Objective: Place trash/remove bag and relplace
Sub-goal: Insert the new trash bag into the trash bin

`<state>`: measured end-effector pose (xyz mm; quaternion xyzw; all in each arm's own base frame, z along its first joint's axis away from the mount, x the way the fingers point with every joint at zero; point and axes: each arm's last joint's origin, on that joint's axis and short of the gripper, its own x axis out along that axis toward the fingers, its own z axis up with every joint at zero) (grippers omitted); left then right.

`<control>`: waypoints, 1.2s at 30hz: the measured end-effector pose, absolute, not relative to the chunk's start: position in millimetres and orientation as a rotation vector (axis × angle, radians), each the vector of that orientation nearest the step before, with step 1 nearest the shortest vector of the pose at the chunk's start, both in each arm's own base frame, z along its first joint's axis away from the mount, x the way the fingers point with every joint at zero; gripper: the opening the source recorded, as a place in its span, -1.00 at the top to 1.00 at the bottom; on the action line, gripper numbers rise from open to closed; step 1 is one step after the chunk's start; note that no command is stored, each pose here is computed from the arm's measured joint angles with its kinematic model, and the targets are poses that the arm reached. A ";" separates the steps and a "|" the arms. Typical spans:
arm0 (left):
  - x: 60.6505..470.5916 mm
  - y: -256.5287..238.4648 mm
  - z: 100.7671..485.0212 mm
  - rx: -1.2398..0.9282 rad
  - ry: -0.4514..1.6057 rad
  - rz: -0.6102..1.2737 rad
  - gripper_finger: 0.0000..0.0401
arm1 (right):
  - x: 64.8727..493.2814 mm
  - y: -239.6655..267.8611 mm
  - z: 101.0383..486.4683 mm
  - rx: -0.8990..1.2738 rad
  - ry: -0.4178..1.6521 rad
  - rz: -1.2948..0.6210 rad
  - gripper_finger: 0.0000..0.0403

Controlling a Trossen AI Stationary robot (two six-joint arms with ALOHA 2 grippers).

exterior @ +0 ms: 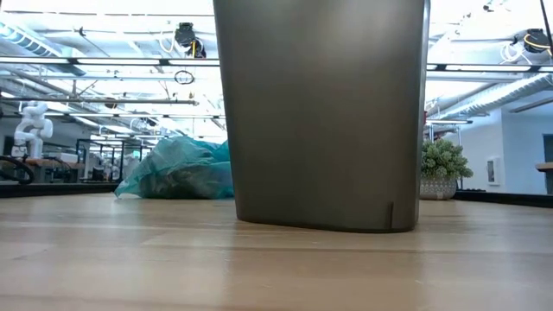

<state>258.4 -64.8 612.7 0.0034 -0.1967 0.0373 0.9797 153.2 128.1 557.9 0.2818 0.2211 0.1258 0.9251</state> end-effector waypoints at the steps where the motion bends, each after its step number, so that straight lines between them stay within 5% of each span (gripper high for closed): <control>1: 258.4 -64.8 612.7 0.007 -0.396 0.075 1.00 | 154.6 127.1 555.0 0.558 0.453 0.202 -0.37; 8: 257.4 -64.5 614.9 0.000 -0.420 0.076 1.00 | 186.5 134.5 530.5 0.419 0.499 -0.059 -0.22; 16: 253.1 -64.9 623.3 -0.053 -0.520 0.020 1.00 | 223.8 144.7 511.6 0.266 0.565 -0.070 0.89; 26: 252.2 -65.7 624.8 -0.087 -0.540 -0.027 1.00 | 241.4 121.7 503.0 0.222 0.609 -0.200 1.00; 36: 252.1 -69.2 623.8 -0.089 -0.528 -0.041 1.00 | 310.9 153.5 449.6 0.281 0.733 -0.268 1.00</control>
